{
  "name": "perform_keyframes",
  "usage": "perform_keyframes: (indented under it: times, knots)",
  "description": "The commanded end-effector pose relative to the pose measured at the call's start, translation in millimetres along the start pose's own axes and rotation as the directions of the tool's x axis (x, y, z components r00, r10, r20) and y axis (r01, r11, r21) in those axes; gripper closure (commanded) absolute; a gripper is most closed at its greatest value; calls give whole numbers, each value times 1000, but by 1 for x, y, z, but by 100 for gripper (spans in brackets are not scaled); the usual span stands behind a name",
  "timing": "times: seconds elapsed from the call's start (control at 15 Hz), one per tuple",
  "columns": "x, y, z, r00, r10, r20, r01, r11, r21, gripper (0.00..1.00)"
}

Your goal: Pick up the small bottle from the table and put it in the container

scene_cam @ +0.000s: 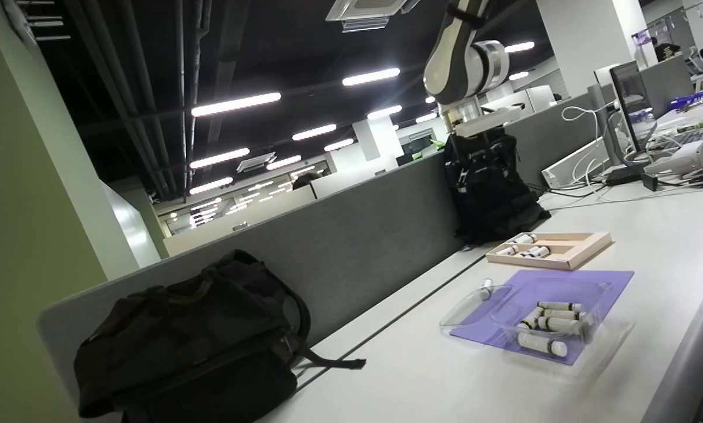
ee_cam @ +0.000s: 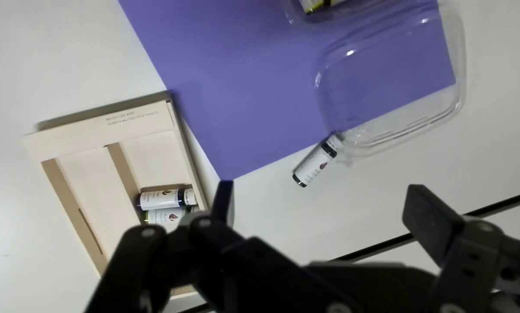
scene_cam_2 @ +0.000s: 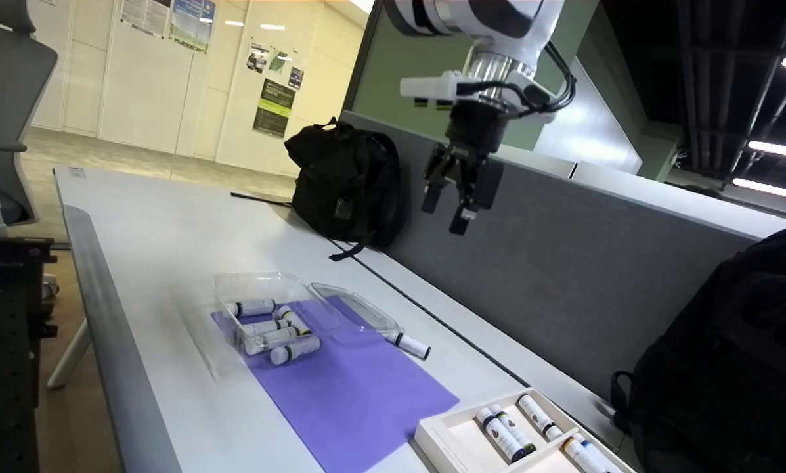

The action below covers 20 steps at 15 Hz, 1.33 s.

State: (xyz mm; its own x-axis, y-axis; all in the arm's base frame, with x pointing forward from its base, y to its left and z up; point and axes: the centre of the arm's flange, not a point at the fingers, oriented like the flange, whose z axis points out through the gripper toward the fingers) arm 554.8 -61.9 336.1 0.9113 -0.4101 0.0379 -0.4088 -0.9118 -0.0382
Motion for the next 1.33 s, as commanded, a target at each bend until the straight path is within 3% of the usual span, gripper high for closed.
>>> perform_keyframes:
  times: [0.0,0.27,0.47,1.0,1.07,1.13,1.27]
  knots:
    - [83,-22,42,981,194,11,-195,981,22,0]
    - [144,-37,85,928,372,38,-374,926,60,0]
    - [155,-56,114,867,497,46,-499,863,81,0]
    - [125,-113,195,635,772,37,-772,635,9,0]
    - [118,-118,198,637,769,44,-770,638,-10,0]
    - [113,-106,196,686,726,54,-727,686,10,0]
    - [108,-112,205,690,722,59,-723,691,1,0]
